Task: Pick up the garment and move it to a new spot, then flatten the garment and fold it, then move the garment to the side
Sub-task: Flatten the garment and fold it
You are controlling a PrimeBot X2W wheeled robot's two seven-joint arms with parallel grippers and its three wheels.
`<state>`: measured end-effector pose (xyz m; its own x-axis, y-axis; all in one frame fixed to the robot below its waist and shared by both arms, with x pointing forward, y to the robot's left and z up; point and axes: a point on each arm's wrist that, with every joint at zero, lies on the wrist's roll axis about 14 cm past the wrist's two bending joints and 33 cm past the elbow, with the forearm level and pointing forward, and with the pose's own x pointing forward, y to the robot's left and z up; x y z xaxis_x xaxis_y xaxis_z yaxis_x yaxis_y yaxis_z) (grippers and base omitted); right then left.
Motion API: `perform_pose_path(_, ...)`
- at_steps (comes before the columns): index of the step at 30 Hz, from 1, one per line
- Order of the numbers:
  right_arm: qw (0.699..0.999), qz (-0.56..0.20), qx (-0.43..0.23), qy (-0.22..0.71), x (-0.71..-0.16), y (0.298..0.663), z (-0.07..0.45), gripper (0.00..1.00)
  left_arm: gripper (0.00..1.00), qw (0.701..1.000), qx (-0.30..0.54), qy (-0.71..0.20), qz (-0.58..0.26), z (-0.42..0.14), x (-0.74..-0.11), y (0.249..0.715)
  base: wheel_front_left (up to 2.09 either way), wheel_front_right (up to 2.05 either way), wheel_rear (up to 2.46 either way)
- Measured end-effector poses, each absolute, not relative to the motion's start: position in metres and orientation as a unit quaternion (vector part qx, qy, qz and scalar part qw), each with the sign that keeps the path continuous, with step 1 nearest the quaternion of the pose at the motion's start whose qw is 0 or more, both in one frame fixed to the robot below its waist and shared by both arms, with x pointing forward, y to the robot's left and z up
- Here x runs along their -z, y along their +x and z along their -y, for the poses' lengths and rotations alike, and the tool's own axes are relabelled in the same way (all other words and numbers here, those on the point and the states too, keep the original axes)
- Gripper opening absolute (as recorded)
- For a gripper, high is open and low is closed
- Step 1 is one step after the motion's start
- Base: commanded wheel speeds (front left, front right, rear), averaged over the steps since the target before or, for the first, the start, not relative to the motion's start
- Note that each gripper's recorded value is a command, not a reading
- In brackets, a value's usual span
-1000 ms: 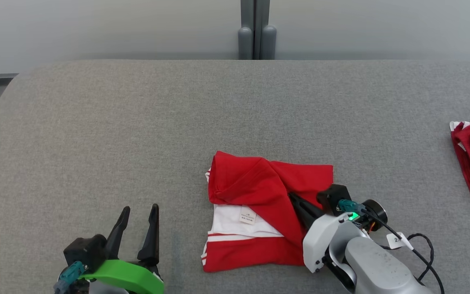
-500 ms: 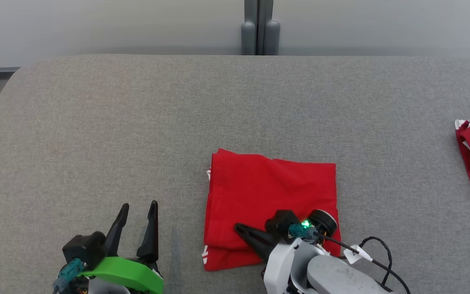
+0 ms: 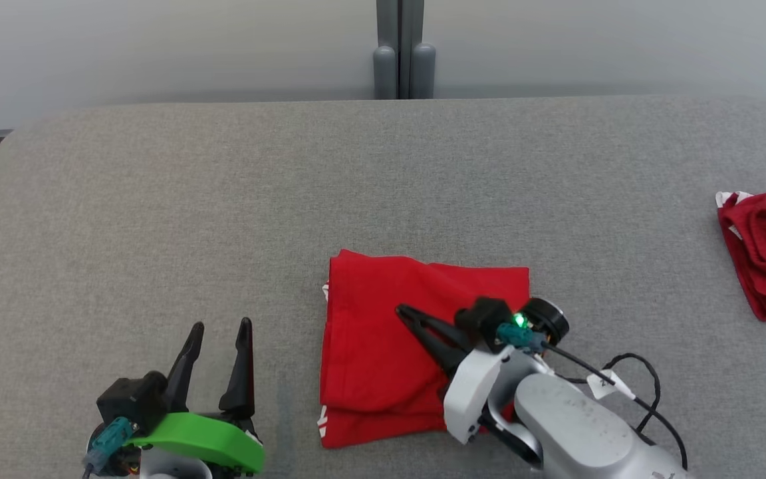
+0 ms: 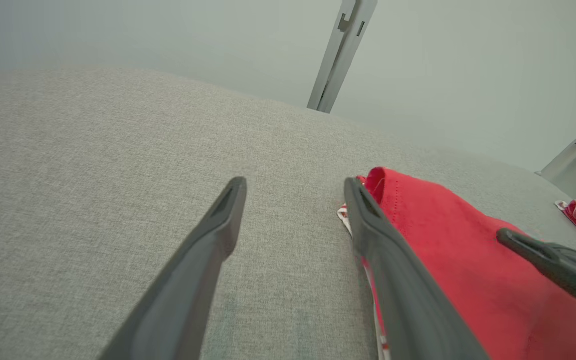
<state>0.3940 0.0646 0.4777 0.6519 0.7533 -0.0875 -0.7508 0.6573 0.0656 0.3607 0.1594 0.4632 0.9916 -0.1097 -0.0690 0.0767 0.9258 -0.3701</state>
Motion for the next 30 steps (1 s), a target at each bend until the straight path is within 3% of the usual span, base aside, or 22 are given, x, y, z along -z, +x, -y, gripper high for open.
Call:
perform_pose_path(1,0.915,-0.039,-0.402,0.016,-0.487,0.400,-0.059,0.27,1.00,0.981,0.051,-0.181,-0.039,-0.158,-0.466,0.362,0.00,0.00,0.00)
perform_pose_path(4,0.933,-0.004,-0.359,0.022,-0.509,0.416,-0.036,1.00,1.00,0.982,0.056,-0.177,-0.018,-0.153,-0.479,0.368,0.00,0.00,0.00)
perform_pose_path(16,0.983,0.039,-0.175,0.048,-0.527,0.415,0.083,1.00,1.00,0.982,0.079,-0.169,0.001,-0.130,-0.490,0.362,0.00,0.00,0.00)
perform_pose_path(30,0.994,0.040,-0.049,0.087,-0.512,0.380,0.165,1.00,1.00,0.986,0.058,-0.157,-0.016,-0.141,-0.474,0.343,0.00,0.00,0.00)
